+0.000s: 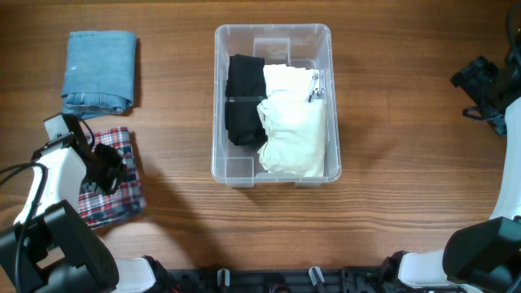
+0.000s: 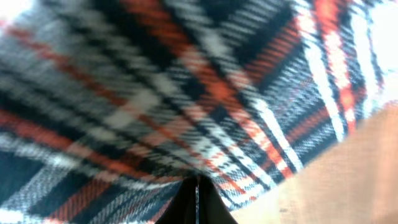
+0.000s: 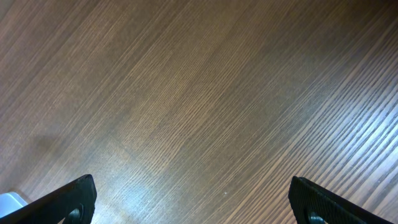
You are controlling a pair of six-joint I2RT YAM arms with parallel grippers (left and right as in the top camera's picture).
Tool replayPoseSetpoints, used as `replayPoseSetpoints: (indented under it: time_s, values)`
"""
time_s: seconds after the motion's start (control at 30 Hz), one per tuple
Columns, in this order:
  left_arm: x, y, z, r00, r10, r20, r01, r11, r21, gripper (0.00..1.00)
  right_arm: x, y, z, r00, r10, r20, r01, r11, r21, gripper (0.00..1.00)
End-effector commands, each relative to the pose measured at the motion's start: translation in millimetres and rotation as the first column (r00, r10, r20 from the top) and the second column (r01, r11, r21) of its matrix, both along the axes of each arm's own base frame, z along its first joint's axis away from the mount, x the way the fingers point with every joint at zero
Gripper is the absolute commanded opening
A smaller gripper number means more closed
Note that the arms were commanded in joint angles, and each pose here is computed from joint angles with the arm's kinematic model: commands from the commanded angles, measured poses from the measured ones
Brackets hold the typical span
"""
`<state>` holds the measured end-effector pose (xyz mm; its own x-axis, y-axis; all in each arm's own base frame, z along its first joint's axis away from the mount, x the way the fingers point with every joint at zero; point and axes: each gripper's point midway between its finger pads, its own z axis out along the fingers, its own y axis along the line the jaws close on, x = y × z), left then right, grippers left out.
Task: Pack container
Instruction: 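Grasp the edge of the red-black plaid cloth with the left gripper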
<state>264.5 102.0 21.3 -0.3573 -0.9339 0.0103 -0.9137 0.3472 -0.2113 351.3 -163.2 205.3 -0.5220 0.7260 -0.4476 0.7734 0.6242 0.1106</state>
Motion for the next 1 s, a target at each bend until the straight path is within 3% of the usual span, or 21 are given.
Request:
replayPoseSetpoints:
  time_s: [0.0,0.17,0.33,0.63,0.77,0.8,0.83,0.93,0.97]
  values:
    - [18,-18,0,0.996,0.018,0.088,-0.007,0.992,-0.125,0.04,0,0,-5,1.000,-0.012,-0.005,0.012,1.000,0.015,1.00]
    - [43,-24,11,0.977,0.004,0.211,0.033,0.985,-0.168,0.04,0,0,-5,1.000,-0.011,-0.005,0.011,1.000,0.015,1.00]
    - [42,-24,11,0.977,-0.003,0.211,0.040,0.985,-0.170,0.04,1,-1,-5,1.000,-0.012,-0.003,0.012,1.000,0.014,1.00]
    - [57,0,78,0.922,-0.171,0.347,0.181,0.983,0.003,0.08,1,-1,-5,1.000,-0.011,-0.003,0.011,1.000,0.014,1.00]
    - [34,29,105,0.945,-0.154,0.290,0.118,0.983,0.138,0.22,1,-1,-5,1.000,-0.011,-0.003,0.011,1.000,0.014,1.00]
    - [26,37,107,0.953,-0.132,0.272,0.091,0.983,0.161,0.45,1,-1,-5,1.000,-0.012,-0.003,0.012,1.000,0.014,1.00]
    - [18,43,110,0.960,-0.109,0.257,0.065,0.983,0.175,0.57,1,-1,-5,1.000,-0.011,-0.003,0.011,1.000,0.014,1.00]
    - [-4,57,112,0.972,-0.034,0.234,-0.005,0.986,0.165,0.62,1,-1,-5,1.000,-0.011,-0.003,0.011,1.000,0.014,1.00]
    - [-9,60,111,0.974,-0.014,0.227,-0.023,0.987,0.159,0.68,1,-1,-5,1.000,-0.012,-0.003,0.012,1.000,0.014,1.00]
